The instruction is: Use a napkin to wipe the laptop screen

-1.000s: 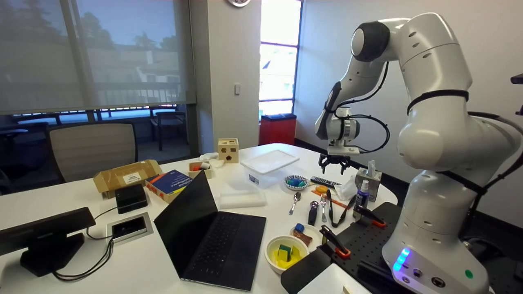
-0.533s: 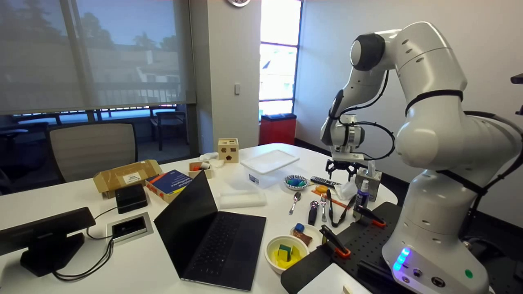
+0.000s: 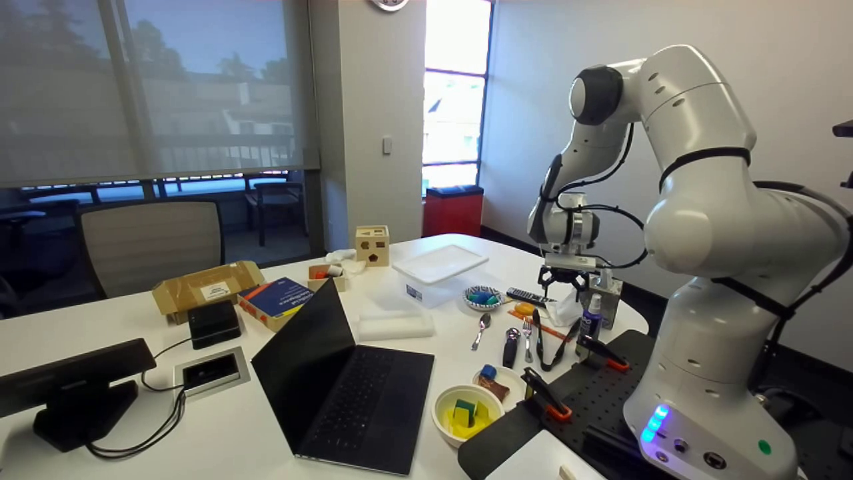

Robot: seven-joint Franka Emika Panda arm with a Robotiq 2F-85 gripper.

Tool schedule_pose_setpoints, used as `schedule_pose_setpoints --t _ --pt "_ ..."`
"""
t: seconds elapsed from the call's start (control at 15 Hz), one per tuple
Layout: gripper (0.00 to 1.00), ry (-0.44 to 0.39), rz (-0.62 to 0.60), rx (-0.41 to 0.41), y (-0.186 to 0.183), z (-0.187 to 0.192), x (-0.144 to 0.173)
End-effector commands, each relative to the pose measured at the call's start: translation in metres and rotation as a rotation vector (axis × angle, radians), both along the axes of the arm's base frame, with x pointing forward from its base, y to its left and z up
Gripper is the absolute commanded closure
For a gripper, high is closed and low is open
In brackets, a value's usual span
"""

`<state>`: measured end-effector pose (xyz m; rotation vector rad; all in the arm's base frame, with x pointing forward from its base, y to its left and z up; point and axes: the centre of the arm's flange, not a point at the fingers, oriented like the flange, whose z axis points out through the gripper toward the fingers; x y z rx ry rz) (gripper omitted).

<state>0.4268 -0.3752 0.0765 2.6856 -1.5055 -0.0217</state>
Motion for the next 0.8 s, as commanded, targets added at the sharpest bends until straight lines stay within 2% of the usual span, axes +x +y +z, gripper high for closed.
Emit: schedule_pose_setpoints --t 0.0,0.27,0.73 --pt "0.0 0.031 -0.103 -0.008 -0.009 -0.007 -0.012" --pt "0.0 0.044 -0.154 -0.038 -0.023 -0.013 -0.02" --pt "0.0 0.014 -0.139 -0.077 -0.036 -0.015 0.013"
